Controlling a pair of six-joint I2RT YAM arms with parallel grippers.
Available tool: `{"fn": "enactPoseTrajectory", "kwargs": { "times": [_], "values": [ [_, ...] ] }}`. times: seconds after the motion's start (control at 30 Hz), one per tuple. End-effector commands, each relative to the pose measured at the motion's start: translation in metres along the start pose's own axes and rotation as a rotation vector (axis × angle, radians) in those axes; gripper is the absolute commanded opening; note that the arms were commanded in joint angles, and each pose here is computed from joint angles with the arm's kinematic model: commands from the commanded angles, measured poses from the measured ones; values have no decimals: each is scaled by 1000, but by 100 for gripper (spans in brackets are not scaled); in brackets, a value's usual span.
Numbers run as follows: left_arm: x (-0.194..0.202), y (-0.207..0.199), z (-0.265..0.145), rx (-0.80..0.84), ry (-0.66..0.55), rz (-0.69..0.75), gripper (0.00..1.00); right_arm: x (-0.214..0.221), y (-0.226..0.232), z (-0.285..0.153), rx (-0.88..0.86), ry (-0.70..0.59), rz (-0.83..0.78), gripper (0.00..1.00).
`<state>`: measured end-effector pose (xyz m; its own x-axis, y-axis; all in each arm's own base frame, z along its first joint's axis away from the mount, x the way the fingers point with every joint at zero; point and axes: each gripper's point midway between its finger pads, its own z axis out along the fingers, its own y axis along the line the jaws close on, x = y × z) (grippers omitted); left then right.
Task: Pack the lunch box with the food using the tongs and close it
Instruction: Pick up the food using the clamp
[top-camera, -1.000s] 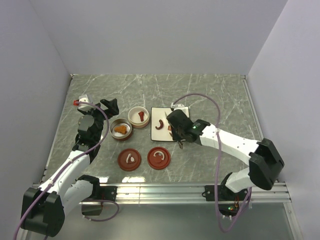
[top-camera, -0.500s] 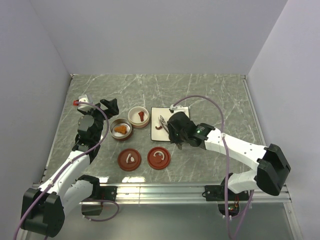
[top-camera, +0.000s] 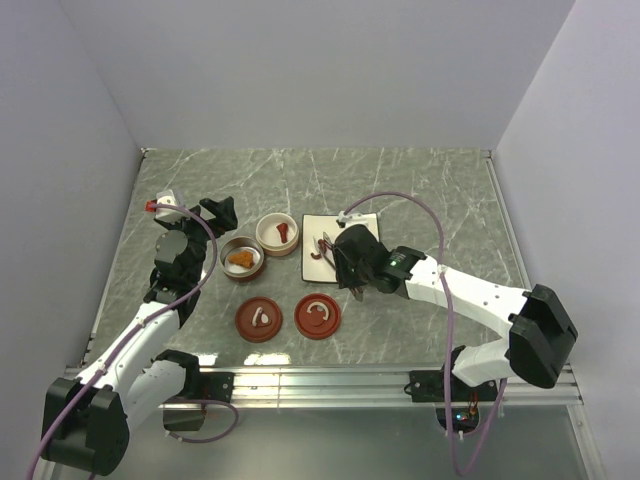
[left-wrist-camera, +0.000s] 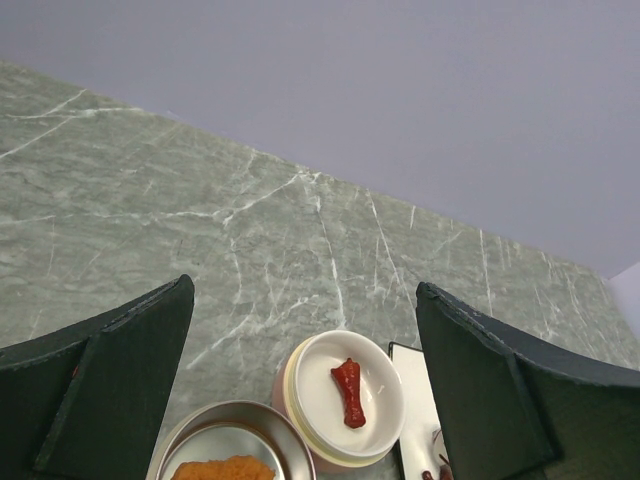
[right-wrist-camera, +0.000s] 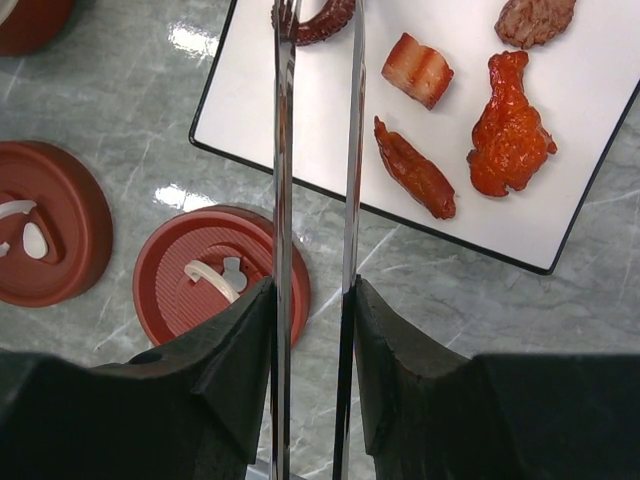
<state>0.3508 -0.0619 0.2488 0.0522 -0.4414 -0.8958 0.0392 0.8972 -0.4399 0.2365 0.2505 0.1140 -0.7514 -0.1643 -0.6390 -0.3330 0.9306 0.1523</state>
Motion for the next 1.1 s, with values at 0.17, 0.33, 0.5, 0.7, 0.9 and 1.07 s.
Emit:
{"fn": "enactPoseTrajectory", "kwargs": {
  "times": [0.17, 0.33, 0.5, 0.7, 0.9, 1.07],
  "values": [
    [-13, -8, -2, 36, -43, -19, 99, -1, 2, 7, 21, -4, -8, 43],
    [-14, -7, -3, 34, -47, -21, 99, 0, 2, 10, 32, 7, -11, 43],
    [-14, -7, -4, 36, -48, -20, 99, -2, -6, 9, 76, 3, -8, 42],
    [-14, -7, -4, 35, -50, -22, 99, -2, -5, 8, 73, 4, -8, 42],
    [-14, -7, -5, 35, -52, -24, 100, -7, -3, 7, 65, -6, -9, 27],
    [-14, -7, -4, 33, -49, -22, 100, -21, 0, -2, 60, -38, -13, 24]
  ]
}}
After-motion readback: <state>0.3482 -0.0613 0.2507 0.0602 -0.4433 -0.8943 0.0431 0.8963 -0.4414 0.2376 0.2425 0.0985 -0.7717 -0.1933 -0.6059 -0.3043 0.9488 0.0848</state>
